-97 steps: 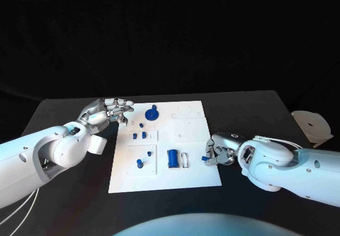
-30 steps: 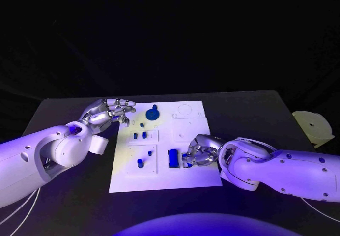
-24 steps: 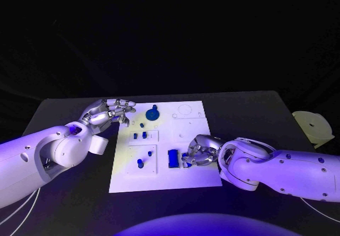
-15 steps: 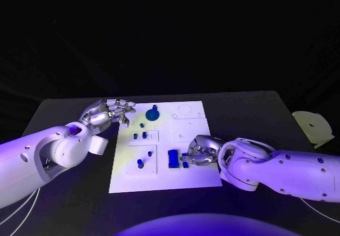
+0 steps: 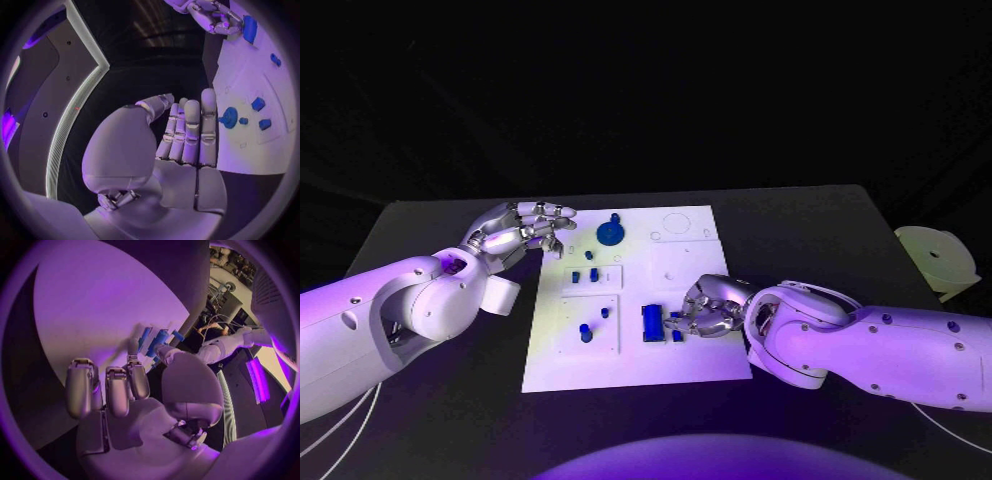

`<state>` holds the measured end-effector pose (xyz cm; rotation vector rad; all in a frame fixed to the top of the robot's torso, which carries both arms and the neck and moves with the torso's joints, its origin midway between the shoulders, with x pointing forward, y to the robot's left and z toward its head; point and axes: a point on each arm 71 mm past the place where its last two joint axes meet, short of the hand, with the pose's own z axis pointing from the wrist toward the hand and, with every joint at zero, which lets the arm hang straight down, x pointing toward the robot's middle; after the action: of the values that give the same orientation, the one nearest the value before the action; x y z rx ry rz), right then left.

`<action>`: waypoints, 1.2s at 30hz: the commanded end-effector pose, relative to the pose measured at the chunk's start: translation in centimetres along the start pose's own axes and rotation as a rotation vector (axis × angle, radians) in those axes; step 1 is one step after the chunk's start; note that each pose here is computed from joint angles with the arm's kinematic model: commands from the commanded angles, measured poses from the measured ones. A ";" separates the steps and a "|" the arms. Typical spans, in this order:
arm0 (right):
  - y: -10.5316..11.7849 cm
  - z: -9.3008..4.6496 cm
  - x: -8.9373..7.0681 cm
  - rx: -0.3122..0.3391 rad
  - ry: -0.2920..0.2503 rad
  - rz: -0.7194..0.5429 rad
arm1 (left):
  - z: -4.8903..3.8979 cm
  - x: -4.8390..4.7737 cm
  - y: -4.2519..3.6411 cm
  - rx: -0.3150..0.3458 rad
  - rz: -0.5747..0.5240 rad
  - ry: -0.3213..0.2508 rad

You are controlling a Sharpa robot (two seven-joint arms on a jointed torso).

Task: Assemble the parts on the task board

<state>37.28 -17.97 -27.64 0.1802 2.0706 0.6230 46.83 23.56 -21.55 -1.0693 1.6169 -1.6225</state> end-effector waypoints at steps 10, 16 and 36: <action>-0.1 -0.8 -0.1 -0.039 0.011 -0.009 | -0.03 0.19 -0.06 0.002 0.003 0.021; -0.3 -0.8 0.1 -0.041 0.027 -0.016 | -0.01 0.23 -0.05 0.002 0.004 0.023; -0.8 0.3 0.3 -0.018 0.011 -0.059 | -0.03 0.22 -0.05 0.001 0.005 0.024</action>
<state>37.53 -18.39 -28.17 0.1413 2.0643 0.6230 46.80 23.63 -21.57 -1.0608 1.6257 -1.6169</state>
